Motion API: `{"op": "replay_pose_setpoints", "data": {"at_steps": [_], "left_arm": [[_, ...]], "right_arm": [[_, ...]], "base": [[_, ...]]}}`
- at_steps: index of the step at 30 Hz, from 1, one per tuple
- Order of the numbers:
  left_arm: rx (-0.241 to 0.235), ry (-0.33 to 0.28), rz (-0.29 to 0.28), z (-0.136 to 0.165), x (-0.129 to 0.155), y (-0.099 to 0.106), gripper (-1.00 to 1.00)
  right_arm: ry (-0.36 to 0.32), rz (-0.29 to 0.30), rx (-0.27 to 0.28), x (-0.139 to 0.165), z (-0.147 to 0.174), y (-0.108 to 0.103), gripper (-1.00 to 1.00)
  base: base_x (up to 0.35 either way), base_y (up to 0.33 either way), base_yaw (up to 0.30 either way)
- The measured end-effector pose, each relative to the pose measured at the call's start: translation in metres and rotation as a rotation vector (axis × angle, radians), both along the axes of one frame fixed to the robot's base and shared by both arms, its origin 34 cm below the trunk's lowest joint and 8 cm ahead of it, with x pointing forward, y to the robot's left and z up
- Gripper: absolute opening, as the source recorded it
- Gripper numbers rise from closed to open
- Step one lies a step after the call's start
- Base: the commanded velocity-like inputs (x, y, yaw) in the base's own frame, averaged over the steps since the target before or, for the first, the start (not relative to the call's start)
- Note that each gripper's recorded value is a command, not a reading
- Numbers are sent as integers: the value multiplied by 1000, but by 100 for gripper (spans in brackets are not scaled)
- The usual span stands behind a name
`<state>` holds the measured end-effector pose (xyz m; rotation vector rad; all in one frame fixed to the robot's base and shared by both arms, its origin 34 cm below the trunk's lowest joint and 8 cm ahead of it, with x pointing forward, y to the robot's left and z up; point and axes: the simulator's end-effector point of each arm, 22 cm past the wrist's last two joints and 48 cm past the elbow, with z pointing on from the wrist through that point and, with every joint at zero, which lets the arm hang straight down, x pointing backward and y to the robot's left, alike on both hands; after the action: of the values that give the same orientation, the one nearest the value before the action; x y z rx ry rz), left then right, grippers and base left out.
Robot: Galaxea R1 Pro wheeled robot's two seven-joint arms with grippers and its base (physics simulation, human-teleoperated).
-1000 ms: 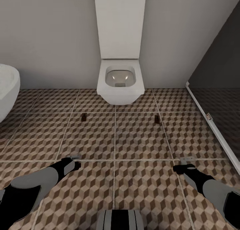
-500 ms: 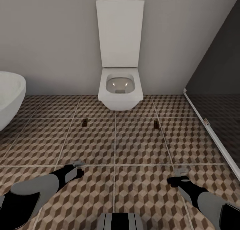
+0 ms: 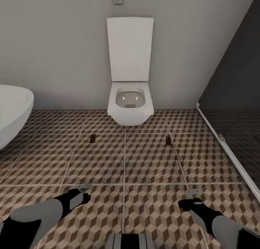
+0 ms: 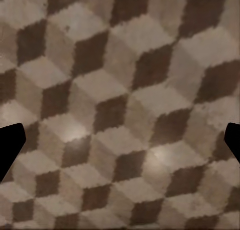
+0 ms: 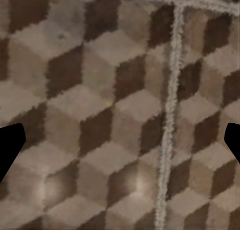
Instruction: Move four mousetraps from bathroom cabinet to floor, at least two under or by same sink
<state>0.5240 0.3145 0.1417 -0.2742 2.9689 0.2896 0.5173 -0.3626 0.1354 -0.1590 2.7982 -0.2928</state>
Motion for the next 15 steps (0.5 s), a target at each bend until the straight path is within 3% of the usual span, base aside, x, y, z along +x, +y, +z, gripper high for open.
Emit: {"op": "replay_pose_setpoints", "data": {"at_steps": [8,15], "left_arm": [[1,-6,-4,7,-10,-1,100],[-9,-51,-11,14,-10,-16,100]], "right_arm": [[-14,5,15,-3,8,12,100],[-54,15,36,-5,15,28,100]], "base": [[0,0,0],[0,0,0]]}}
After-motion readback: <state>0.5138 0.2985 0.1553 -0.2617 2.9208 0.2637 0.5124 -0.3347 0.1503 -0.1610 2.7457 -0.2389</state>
